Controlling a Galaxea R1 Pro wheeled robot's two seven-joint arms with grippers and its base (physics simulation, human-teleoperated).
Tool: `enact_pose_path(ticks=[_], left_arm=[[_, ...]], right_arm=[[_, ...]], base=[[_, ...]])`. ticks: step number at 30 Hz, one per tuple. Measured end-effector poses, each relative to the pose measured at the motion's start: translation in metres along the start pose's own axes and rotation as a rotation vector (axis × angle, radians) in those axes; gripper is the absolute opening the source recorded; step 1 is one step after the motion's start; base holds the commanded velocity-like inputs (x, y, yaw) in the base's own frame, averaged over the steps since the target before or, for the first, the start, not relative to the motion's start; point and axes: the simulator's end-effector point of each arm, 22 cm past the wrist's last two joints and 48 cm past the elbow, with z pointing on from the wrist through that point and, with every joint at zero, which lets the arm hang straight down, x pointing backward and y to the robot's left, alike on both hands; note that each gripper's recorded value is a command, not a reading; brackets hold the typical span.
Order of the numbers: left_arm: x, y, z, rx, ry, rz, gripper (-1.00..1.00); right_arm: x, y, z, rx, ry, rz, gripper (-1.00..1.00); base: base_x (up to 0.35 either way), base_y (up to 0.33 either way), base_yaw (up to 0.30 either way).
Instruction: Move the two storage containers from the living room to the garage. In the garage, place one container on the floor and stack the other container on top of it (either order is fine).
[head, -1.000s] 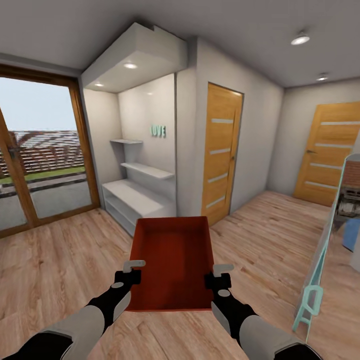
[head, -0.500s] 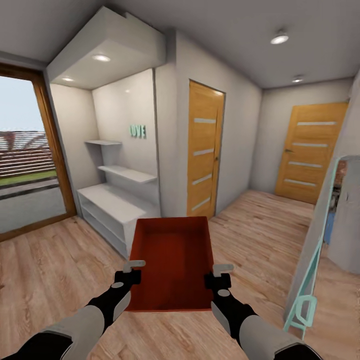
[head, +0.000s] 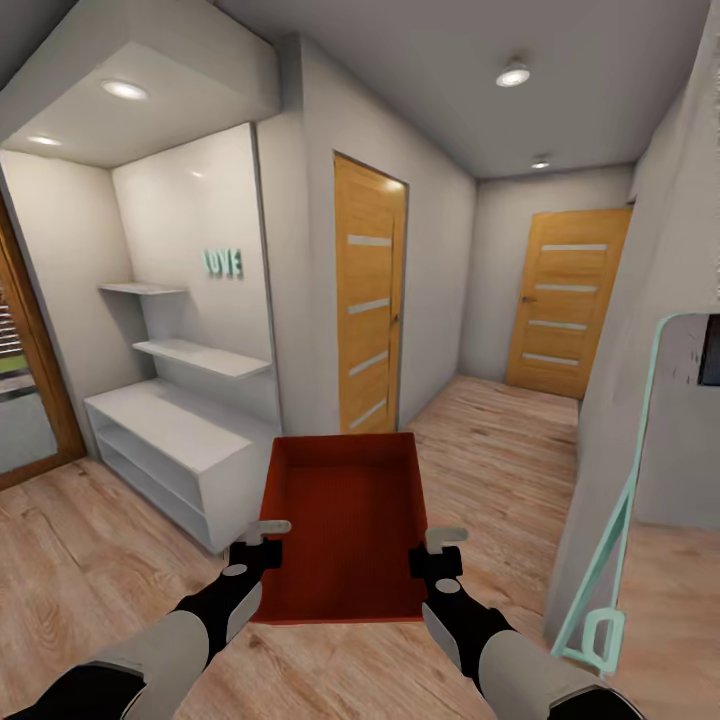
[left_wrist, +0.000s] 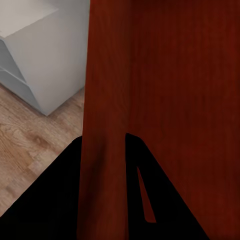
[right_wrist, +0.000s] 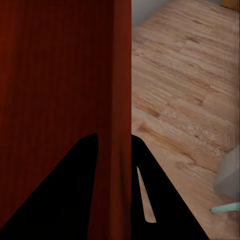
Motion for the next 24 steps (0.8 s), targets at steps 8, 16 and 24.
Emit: enact_pose_path(ticks=[8, 16, 24], left_arm=[[0.0007, 0.0001, 0.0, 0.0, 0.002, 0.0, -1.0], [0.0007, 0.0001, 0.0, 0.0, 0.001, -0.001, -1.0], [0.0014, 0.0002, 0.0, 0.0, 0.003, -0.001, -1.0]], right_arm=[[0.0005, 0.0002, -0.0001, 0.0, 0.002, -0.001, -1.0], [0.0004, 0.0001, 0.0, 0.0, 0.001, -0.001, -1.0], [0.0013, 0.0003, -0.0001, 0.0, 0.003, -0.001, -1.0]], base=[[0.322, 0.16, -0.269], [0.313, 0.192, -0.269], [0.299, 0.223, -0.269]])
